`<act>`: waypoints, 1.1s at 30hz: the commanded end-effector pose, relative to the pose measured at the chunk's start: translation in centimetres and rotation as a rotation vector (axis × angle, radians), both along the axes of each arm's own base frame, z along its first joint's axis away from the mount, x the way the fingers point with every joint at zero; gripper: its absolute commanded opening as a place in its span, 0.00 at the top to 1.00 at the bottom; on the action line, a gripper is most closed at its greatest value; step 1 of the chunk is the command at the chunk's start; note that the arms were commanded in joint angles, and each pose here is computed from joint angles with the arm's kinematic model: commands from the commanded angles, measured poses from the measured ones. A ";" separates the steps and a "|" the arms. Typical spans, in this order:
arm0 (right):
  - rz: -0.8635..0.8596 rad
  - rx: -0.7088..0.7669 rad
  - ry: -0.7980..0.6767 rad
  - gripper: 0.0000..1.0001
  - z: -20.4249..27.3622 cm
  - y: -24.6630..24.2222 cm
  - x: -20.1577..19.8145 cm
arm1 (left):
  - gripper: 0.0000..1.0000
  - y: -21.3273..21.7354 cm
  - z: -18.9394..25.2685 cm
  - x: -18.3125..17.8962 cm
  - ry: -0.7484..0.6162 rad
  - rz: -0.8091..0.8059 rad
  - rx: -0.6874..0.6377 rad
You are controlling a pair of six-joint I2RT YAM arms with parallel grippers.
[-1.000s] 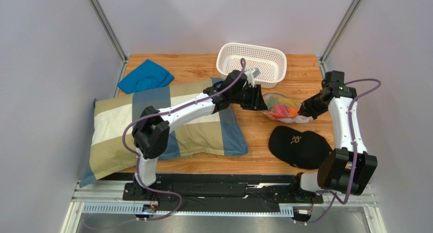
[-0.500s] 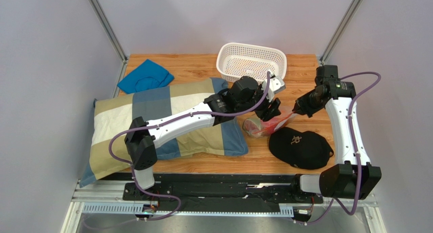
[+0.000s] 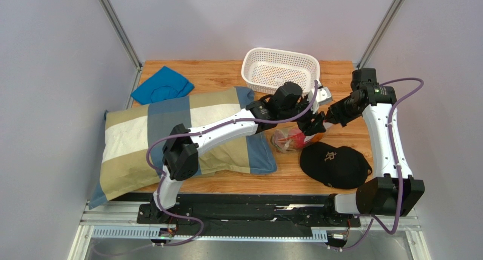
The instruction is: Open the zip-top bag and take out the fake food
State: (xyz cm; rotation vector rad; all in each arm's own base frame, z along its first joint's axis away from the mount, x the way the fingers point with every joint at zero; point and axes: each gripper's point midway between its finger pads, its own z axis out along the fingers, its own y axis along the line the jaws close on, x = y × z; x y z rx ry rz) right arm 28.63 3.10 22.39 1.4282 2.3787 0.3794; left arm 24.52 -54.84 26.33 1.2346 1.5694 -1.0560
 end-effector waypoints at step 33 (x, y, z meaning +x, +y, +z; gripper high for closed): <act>1.109 -0.227 -1.259 0.22 5.4 1.3 3.9 | 1.00 5.9 0.8 2.5 0.386 -0.334 -0.162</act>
